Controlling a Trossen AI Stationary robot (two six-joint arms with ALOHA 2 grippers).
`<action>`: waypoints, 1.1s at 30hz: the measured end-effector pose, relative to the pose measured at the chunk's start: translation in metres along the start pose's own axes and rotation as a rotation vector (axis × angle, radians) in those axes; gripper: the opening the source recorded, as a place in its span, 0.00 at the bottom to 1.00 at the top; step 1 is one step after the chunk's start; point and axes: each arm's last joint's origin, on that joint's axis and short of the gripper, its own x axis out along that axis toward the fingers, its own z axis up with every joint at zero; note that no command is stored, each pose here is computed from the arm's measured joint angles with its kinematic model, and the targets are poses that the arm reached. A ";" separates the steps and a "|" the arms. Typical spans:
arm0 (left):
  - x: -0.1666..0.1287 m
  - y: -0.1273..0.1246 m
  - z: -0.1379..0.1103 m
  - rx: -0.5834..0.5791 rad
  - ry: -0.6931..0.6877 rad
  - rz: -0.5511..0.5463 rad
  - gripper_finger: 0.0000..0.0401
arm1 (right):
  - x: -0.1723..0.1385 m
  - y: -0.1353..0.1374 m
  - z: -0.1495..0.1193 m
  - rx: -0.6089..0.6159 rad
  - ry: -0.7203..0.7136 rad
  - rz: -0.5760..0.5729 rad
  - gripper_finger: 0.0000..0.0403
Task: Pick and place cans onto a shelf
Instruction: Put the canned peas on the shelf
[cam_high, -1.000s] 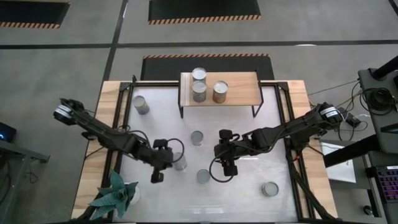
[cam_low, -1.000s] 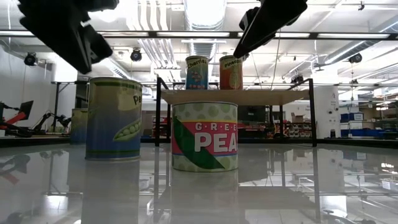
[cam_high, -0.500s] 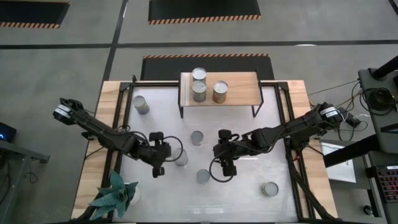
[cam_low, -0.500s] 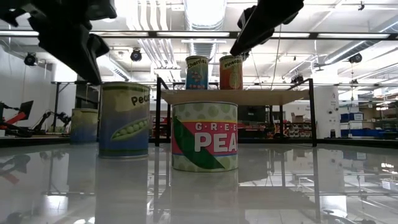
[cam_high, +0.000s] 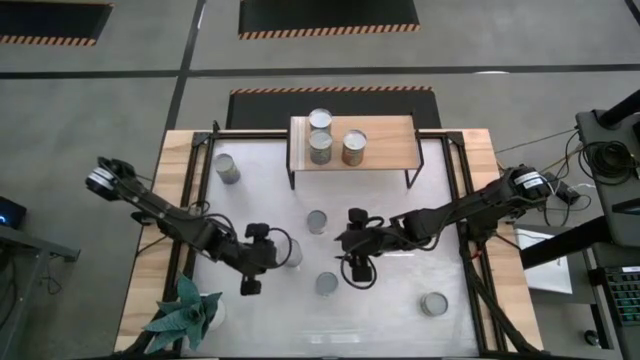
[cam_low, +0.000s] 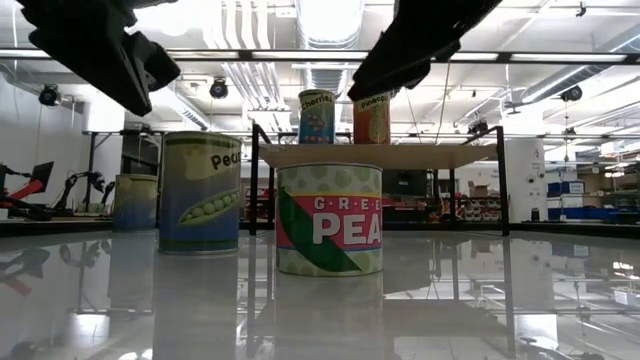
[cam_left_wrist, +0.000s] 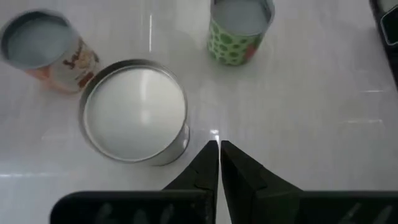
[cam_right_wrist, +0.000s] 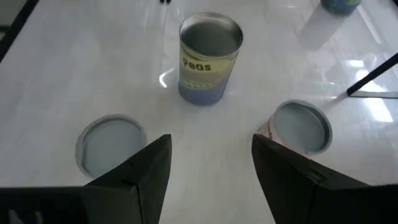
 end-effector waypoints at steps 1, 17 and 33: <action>0.003 -0.001 0.000 0.004 0.006 0.002 0.00 | 0.001 -0.001 -0.001 0.002 -0.005 -0.001 0.52; 0.000 0.011 -0.009 -0.019 0.026 0.247 0.00 | 0.002 -0.005 0.002 0.023 -0.047 -0.026 0.52; -0.037 0.020 0.001 0.213 -0.095 0.345 0.00 | 0.042 -0.023 0.034 -0.062 -0.089 -0.090 0.80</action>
